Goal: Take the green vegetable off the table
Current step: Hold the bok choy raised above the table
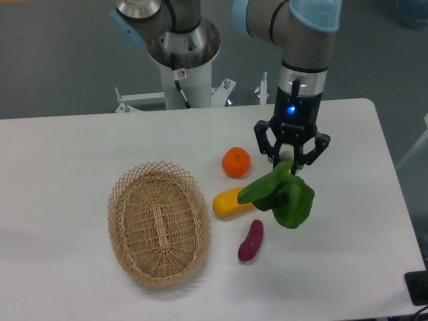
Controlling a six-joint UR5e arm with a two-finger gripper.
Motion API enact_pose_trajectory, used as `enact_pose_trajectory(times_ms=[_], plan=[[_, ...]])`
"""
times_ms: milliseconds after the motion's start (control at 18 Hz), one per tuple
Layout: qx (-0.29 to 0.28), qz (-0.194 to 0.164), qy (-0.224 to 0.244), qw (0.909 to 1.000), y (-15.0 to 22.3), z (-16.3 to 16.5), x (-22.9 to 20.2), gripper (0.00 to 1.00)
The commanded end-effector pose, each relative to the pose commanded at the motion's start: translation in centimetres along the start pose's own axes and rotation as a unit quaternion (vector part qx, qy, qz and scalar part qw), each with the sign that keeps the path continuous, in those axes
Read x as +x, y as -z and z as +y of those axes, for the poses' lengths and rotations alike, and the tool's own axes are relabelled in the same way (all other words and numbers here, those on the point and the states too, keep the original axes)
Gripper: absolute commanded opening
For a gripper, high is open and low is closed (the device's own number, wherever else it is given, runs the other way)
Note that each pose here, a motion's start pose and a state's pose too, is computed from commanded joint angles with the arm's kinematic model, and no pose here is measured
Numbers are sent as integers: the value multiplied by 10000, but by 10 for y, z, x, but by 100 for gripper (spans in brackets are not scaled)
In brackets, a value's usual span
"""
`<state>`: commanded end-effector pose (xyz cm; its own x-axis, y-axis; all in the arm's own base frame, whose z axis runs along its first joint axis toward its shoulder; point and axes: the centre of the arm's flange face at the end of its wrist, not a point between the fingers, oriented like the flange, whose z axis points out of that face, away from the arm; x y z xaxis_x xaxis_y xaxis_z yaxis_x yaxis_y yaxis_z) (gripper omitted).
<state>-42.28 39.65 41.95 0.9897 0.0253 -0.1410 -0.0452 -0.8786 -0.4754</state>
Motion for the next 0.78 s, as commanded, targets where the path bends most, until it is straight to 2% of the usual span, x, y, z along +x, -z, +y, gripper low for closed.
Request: enact_pose_trajectory(times_ms=[778], plan=[[13, -28, -12, 10000, 2, -1, -2, 31]])
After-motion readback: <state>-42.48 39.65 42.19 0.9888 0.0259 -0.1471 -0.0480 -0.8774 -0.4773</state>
